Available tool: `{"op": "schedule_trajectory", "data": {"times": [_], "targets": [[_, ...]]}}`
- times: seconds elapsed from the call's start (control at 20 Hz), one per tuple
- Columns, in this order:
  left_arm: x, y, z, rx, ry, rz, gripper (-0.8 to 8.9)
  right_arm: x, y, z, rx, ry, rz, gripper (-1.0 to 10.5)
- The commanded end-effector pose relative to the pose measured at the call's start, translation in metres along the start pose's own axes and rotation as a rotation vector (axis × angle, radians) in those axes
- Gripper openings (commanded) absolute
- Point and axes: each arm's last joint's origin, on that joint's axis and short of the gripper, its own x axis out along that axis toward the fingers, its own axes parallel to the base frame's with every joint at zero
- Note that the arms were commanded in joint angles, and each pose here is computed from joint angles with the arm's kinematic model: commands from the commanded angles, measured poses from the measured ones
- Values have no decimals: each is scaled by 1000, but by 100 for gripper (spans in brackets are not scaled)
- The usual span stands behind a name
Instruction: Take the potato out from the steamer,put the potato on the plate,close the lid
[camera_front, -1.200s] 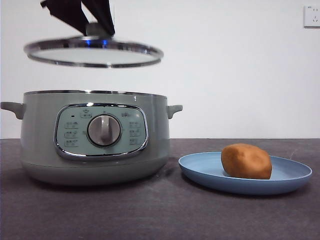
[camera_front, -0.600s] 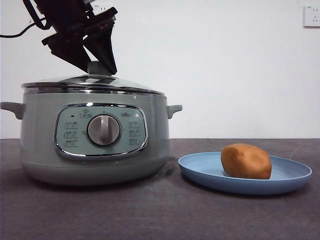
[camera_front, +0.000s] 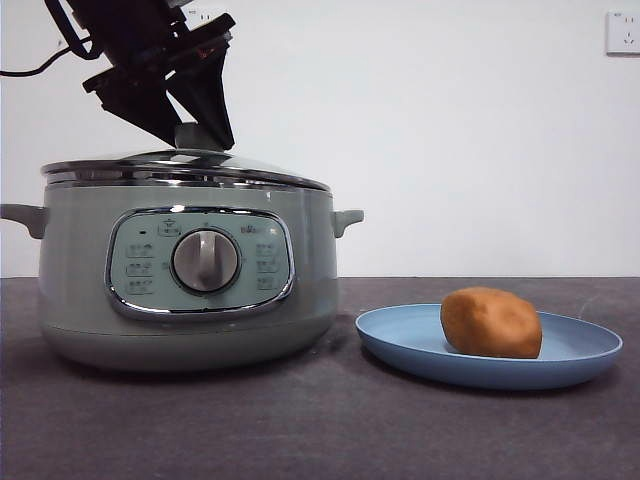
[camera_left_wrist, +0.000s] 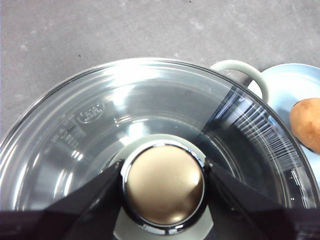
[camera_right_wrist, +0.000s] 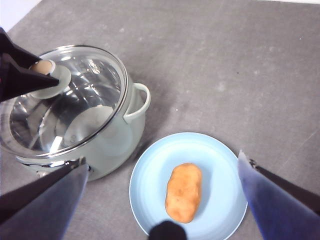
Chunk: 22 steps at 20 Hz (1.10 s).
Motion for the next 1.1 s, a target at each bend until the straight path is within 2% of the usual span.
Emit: {"op": "schedule_trajectory", "data": {"times": [0.05,0.5,0.55,0.65,0.7,0.9,1.1], "targets": [[5,-1,-3,-23,9,-1,-8,0,0,1,10,-3,-1,504],[16,-2,-10,1,76,12,12,0,0,1,9,-5,-1,504],[16,-2,-10,0,82,13,98,0,0,1,9,-4,-1,504],[16,-2,-10,1,78,14,376,0,0,1,9,-5,-1,504],[16,-2,-9,1,71,15,425,0,0,1,9,-5,-1,504],[12,-1,-3,3,42,20,425,0,0,1,9,-5,-1,504],[-14,-2,22,7,4,25,425,0,0,1,9,-8,0,504]]}}
